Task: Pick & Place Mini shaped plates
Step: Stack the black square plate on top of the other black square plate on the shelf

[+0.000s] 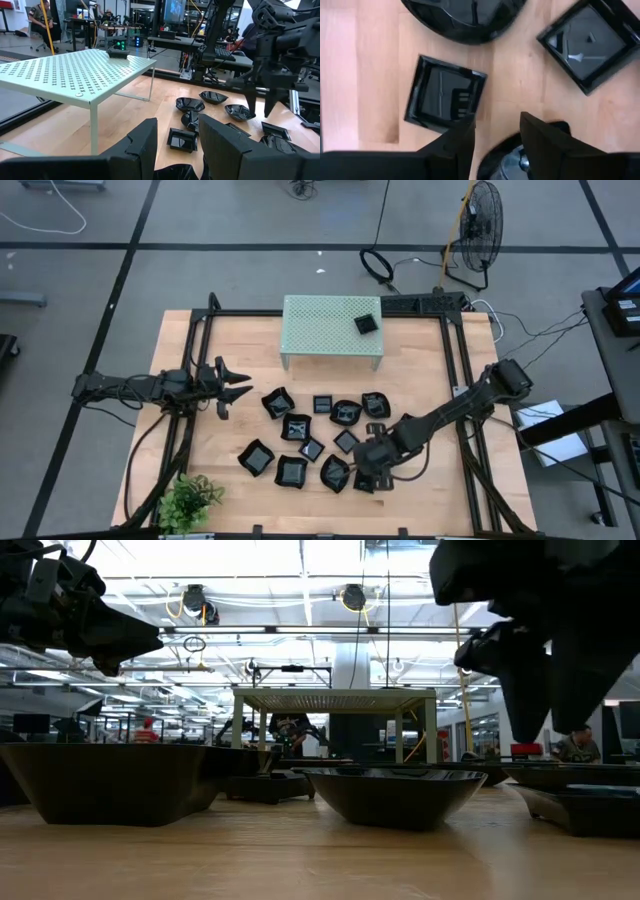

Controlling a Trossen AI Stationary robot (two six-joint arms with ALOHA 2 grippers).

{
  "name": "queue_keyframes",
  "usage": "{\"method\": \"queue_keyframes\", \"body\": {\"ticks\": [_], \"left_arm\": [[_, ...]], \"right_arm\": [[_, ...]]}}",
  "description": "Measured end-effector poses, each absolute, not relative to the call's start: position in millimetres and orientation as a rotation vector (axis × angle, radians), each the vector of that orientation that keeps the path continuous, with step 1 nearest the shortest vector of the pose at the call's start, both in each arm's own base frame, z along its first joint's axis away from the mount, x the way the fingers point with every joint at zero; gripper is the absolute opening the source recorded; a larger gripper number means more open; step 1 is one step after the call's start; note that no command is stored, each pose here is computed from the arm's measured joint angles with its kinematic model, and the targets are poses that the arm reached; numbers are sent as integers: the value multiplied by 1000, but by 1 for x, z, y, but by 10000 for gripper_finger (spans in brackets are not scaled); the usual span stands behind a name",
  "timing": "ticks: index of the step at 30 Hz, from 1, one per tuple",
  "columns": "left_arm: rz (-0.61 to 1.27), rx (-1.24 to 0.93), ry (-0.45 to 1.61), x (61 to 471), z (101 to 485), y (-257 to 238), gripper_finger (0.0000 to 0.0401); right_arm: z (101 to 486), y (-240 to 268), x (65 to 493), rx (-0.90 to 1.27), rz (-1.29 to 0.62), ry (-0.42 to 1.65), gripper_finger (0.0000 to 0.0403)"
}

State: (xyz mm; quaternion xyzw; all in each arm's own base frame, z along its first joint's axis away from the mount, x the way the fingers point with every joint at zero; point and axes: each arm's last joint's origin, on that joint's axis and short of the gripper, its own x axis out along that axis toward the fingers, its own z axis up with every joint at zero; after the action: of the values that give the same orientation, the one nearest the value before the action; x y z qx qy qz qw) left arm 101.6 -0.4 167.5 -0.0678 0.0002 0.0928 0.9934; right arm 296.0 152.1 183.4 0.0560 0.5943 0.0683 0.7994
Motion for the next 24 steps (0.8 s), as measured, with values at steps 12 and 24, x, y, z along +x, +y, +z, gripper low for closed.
{"method": "queue_keyframes", "body": {"ticks": [12,24], "left_arm": [[186,-136,1,102,167,0,145],[186,-136,0,102,168,0,145]], "right_arm": [[174,167,303,176,103,1195,141],[153,177,304,178,38,1228,141]]}}
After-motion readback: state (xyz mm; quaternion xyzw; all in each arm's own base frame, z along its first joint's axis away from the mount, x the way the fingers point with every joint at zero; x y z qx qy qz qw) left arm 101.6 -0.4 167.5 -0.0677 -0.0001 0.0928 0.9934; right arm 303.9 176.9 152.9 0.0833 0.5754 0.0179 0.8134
